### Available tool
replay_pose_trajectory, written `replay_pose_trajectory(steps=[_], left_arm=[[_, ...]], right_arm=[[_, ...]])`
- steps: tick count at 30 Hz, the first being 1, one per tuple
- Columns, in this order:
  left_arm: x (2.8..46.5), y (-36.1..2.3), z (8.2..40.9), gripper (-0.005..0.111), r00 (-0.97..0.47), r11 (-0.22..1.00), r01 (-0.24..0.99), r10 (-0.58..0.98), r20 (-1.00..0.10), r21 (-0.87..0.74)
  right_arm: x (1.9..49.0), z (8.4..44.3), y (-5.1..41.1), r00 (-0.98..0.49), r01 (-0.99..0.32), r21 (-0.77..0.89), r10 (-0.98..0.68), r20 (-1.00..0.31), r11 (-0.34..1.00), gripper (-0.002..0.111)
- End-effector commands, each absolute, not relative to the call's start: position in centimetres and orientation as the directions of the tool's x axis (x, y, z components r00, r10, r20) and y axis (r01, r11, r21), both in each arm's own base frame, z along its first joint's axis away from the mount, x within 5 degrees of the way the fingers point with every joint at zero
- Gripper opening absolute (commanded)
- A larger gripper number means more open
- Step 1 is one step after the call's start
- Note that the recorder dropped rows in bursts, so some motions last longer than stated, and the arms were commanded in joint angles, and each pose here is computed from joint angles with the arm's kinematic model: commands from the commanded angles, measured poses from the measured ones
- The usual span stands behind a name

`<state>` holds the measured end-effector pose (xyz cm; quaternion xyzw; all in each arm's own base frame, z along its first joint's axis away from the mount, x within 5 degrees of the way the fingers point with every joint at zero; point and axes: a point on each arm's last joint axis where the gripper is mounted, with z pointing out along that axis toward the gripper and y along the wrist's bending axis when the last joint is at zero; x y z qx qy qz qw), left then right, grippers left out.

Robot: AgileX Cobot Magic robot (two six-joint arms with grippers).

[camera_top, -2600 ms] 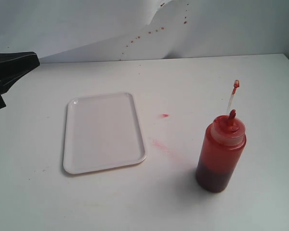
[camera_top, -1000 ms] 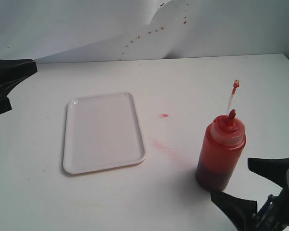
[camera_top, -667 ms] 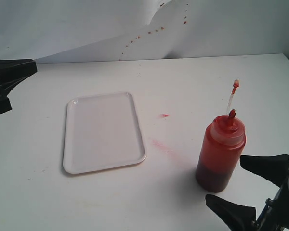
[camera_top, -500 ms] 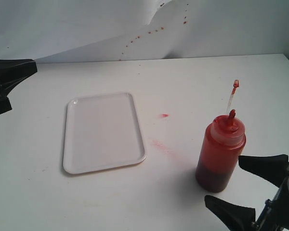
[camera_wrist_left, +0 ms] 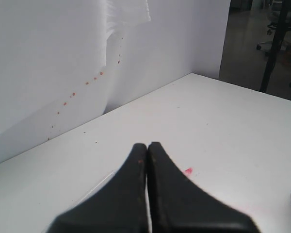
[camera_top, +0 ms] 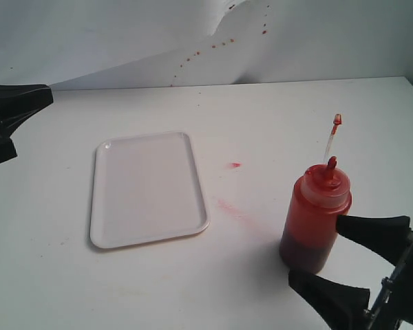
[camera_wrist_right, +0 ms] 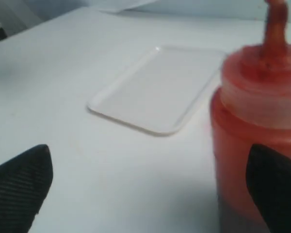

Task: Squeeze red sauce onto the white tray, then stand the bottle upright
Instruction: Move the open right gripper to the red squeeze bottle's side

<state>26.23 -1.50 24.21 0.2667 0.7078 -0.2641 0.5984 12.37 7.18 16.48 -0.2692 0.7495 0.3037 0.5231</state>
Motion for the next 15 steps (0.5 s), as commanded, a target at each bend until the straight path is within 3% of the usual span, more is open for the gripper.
replay_pose_trajectory(steps=[1,13,15], left_arm=[[26.19,-1.41,24.28,0.000,-0.140,0.726,0.685,0.052,-0.989,-0.059],[26.19,-1.41,24.28,0.000,-0.140,0.726,0.685,0.052,-0.989,-0.059],[26.19,-1.41,24.28,0.000,-0.140,0.726,0.685,0.052,-0.989,-0.059]], right_arm=[[11.40,18.07,8.30,-0.203,-0.841,0.179,0.008,-0.979,0.511,0.105],[10.95,17.96,8.54,-0.262,-0.852,0.239,0.015,-0.965,0.465,0.105],[11.49,17.10,8.08,-0.316,-0.799,0.245,-0.037,-0.948,0.549,0.105]])
